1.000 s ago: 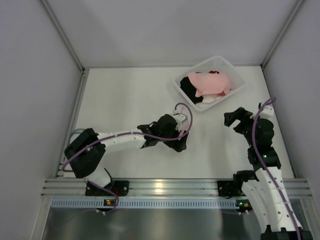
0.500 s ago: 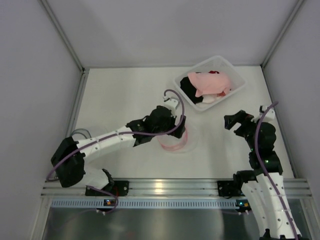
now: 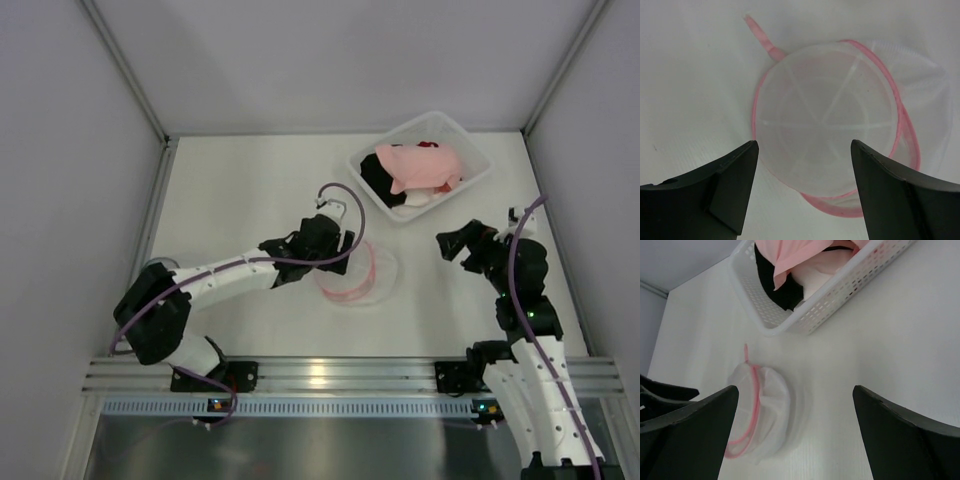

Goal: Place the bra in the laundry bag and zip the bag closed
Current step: Open the laundry bag at the center of the board.

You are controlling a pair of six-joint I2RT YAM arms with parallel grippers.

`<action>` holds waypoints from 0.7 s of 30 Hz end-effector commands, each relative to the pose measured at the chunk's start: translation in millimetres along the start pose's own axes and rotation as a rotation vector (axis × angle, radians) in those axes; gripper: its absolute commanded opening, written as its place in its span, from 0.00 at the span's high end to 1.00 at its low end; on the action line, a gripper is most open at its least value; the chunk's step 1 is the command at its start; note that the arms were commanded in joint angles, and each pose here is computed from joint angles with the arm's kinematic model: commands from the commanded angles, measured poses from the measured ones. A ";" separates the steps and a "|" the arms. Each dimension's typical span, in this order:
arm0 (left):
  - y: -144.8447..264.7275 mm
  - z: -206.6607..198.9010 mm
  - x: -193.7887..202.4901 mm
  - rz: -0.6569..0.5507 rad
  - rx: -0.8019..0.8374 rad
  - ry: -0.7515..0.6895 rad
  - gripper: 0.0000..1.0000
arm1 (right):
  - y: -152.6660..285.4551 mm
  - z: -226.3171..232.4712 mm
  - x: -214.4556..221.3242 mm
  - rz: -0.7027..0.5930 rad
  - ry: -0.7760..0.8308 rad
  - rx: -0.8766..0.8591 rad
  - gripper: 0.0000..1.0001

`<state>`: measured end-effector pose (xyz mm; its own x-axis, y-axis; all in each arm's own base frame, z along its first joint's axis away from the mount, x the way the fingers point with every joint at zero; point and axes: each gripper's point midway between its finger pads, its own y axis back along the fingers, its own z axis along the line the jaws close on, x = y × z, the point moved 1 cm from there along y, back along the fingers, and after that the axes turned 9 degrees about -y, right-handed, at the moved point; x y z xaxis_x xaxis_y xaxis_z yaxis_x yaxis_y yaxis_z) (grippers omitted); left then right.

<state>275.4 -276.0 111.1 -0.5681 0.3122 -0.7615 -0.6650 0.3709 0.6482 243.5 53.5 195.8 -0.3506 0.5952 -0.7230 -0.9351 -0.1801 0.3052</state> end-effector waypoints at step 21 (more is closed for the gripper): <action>-25.2 -40.5 27.0 -0.005 -0.010 0.217 0.90 | -20.8 55.8 120.8 0.372 -0.038 -0.183 0.10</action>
<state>255.7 -302.2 64.3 -0.6647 0.2009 -0.7196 -0.6377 0.3492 0.6865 212.0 159.5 120.8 -0.7050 0.4621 -0.5380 -0.7069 -0.5197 0.4798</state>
